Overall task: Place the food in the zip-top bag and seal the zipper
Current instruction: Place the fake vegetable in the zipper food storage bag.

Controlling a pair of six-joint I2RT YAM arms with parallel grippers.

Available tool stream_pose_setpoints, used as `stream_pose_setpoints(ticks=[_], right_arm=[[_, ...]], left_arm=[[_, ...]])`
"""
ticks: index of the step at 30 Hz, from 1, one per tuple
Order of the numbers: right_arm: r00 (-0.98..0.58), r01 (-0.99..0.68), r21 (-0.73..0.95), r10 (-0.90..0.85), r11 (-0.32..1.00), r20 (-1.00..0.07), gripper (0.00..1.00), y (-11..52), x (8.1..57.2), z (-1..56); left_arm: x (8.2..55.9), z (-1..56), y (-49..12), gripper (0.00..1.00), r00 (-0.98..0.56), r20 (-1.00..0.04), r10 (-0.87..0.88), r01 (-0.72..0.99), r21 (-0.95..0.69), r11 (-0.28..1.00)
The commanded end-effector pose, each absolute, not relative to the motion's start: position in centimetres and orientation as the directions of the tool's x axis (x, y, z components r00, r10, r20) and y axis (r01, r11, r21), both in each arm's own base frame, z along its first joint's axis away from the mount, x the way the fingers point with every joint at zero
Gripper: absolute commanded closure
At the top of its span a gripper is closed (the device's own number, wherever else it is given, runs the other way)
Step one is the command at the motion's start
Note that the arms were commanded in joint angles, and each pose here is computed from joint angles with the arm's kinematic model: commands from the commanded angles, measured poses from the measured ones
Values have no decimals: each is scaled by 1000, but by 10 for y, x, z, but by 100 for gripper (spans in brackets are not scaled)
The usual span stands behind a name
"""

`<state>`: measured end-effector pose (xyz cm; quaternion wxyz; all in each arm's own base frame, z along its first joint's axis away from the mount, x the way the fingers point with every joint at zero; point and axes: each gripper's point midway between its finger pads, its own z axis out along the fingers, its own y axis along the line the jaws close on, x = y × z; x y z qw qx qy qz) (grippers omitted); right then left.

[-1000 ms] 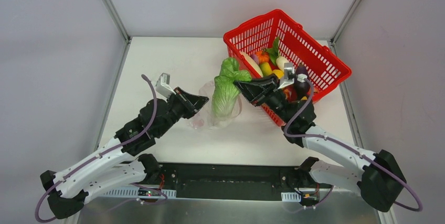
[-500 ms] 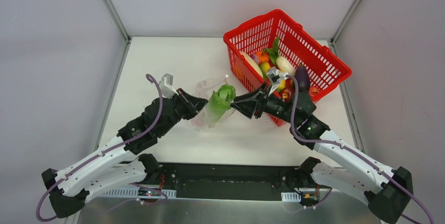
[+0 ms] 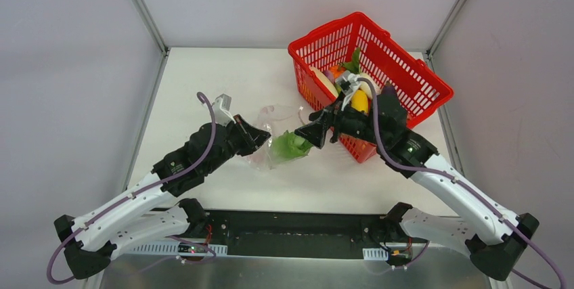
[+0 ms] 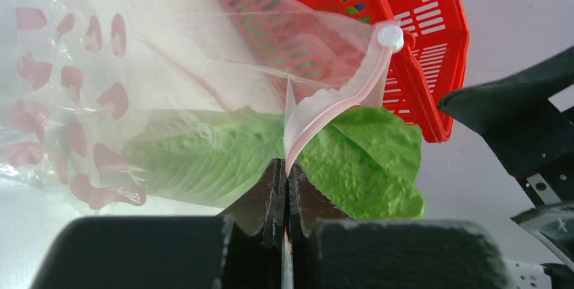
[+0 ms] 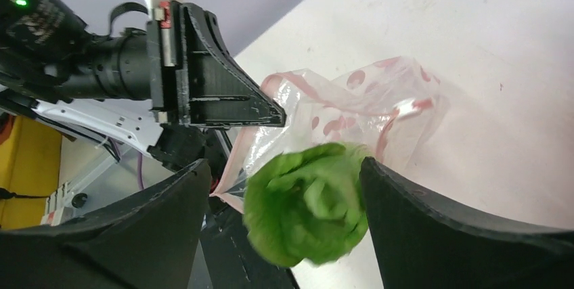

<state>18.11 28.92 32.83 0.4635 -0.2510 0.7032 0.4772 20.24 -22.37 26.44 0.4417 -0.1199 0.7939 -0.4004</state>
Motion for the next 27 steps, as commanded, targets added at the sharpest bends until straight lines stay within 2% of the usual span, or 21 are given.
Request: stream_pose_setpoints(ticks=[1, 12, 16, 22, 27], right_arm=[[-503, -780, 429, -49, 455, -863, 17, 290, 179, 305], [-476, -812, 397, -93, 429, -874, 18, 279, 152, 326], [-479, -841, 404, -148, 359, -865, 16, 267, 125, 333], [-531, -840, 467, -243, 276, -812, 16, 281, 108, 314], [-534, -841, 439, -351, 317, -769, 18, 302, 110, 284]], left_arm=[[201, 274, -226, 100, -585, -619, -524, 199, -736, 647], [204, 274, -236, 100, -610, -621, -491, 204, -722, 661], [204, 272, -240, 100, -625, -616, -480, 200, -721, 664], [205, 274, -248, 100, -639, -609, -470, 208, -725, 657], [204, 273, -255, 100, -662, -600, -450, 213, -726, 654]])
